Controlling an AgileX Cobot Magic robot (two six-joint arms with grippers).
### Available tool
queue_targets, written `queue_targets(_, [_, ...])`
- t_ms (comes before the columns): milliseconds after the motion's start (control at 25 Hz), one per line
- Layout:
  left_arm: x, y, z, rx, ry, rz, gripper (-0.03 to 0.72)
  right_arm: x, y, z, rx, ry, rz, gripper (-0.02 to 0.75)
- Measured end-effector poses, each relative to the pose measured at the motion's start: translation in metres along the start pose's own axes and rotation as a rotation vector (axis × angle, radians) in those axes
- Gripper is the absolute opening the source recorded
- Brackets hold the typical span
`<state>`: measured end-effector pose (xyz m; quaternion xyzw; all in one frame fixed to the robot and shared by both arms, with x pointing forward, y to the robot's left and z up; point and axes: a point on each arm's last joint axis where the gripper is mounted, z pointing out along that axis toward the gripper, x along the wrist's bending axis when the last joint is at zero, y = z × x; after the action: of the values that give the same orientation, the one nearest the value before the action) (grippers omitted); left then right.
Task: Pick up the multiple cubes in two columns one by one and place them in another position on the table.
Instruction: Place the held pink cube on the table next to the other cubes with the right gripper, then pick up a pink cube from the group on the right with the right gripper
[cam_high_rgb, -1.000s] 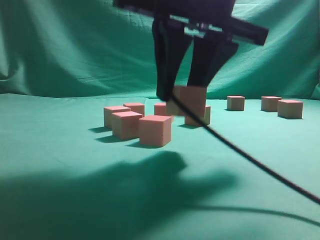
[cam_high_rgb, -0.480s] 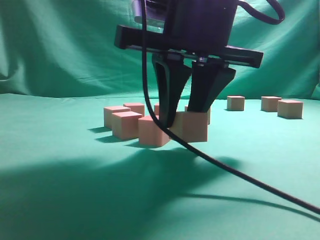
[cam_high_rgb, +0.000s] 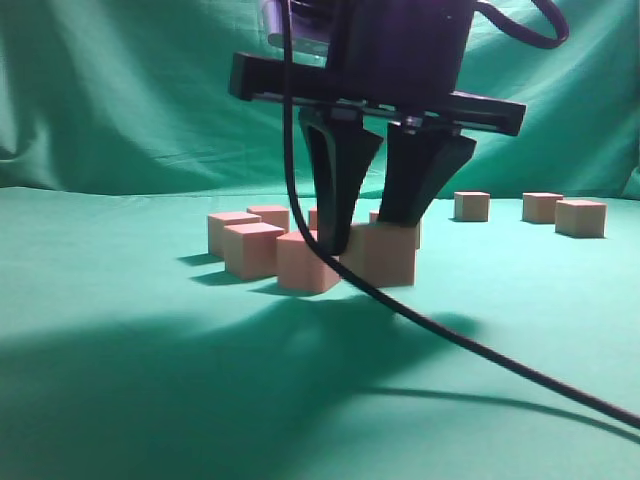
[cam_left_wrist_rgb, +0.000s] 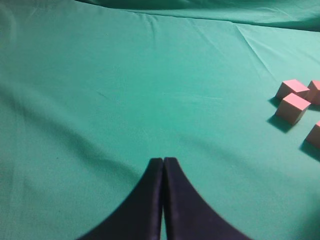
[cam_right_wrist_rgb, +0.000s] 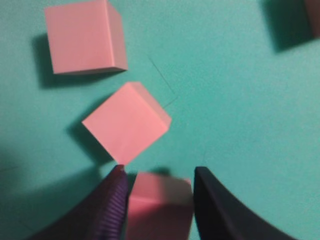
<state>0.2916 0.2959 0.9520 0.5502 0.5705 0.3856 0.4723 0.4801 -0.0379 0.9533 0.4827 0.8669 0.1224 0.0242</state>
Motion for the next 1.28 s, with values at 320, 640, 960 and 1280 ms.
queue_targets(320, [0.000, 0.000, 0.000, 0.000, 0.000, 0.000, 0.000, -0.002, -0.003, -0.002, 0.046, -0.022, -0.011, 0.386])
queue_targets(640, [0.000, 0.000, 0.000, 0.000, 0.000, 0.000, 0.000, -0.003, 0.028, -0.055, 0.015, -0.125, -0.075, 0.412])
queue_targets(960, [0.000, 0.000, 0.000, 0.000, 0.000, 0.000, 0.000, -0.029, 0.054, -0.123, -0.215, -0.311, -0.023, 0.412])
queue_targets(1280, [0.000, 0.000, 0.000, 0.000, 0.000, 0.000, 0.000, -0.154, 0.045, -0.145, -0.141, -0.447, 0.340, 0.412])
